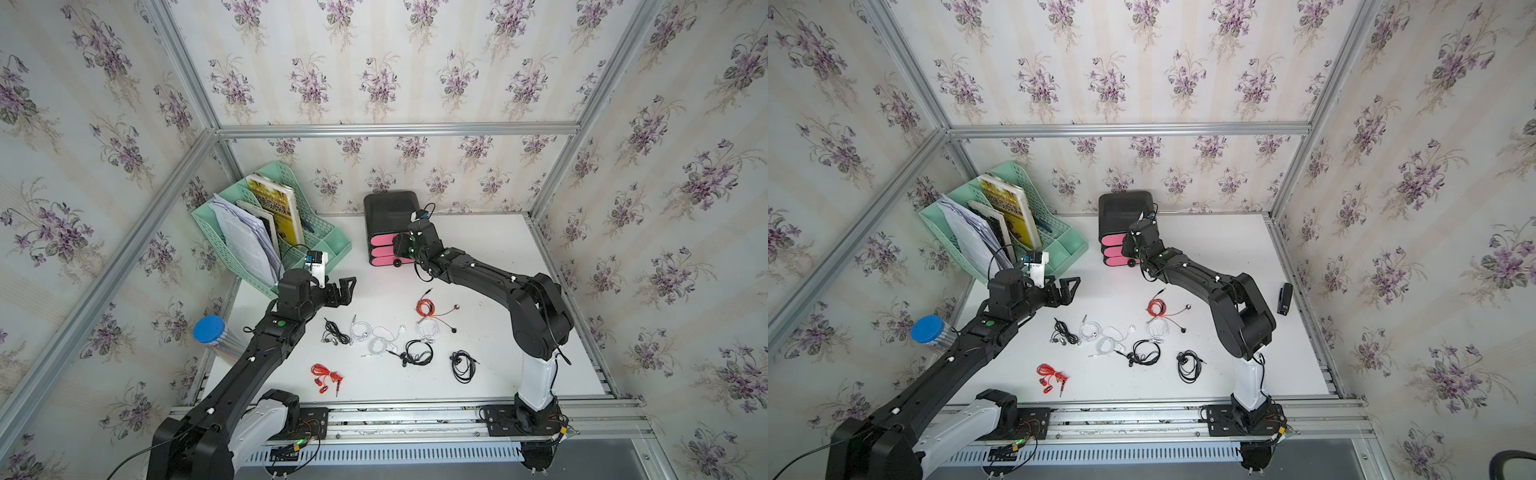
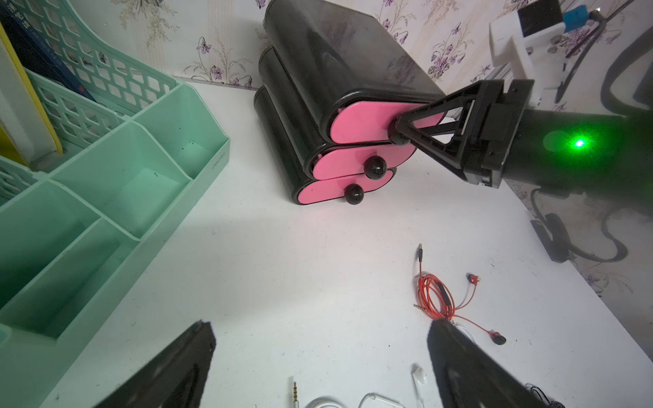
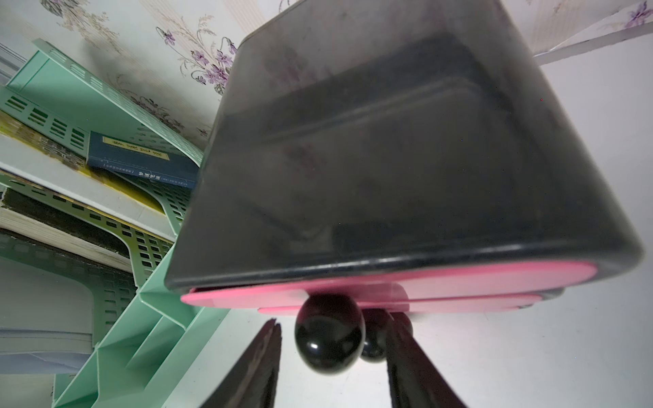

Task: Place the wired earphones into the drawer by color
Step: Open the drawer in the storage box.

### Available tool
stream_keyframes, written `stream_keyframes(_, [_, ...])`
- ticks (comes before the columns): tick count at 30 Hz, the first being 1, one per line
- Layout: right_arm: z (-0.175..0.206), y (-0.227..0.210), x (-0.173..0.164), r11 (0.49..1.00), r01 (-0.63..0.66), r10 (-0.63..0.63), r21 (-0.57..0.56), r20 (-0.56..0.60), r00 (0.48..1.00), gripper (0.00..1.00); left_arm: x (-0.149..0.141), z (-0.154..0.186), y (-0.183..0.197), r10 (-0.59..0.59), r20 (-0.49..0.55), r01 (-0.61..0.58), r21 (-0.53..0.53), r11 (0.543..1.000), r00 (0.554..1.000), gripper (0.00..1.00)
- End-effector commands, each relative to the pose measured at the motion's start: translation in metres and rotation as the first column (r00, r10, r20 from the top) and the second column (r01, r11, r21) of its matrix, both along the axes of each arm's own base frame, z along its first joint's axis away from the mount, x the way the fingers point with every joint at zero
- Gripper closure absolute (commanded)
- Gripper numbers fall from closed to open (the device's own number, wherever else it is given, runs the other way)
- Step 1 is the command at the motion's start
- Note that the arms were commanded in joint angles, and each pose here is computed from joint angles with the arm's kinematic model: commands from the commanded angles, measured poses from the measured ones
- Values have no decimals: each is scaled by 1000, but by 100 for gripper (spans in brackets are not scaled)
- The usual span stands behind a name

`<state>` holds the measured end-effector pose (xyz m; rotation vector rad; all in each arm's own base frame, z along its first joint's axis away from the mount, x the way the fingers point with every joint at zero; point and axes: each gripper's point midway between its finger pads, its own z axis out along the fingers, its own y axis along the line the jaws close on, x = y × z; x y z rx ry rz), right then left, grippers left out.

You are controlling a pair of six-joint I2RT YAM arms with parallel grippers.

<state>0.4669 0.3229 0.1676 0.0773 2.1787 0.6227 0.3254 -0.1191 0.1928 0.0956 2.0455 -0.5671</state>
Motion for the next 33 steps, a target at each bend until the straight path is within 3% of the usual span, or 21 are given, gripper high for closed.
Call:
stream_keyframes(1, [1,-2,4,1000,16,-16,-3,6,1000,51,2,5,1,6,19,-5,-3,1000,1000,1])
stream_keyframes(25, [-2,4,10,1000,0,0,6,-8,1000,57,2,5,1,9,17,-9,-6,1000,1000,1])
stream_keyframes(33, [-4,5,9,1000,-6,7,13,-19,1000,65,2,5,1,12,16,-12,-7,1000,1000,1])
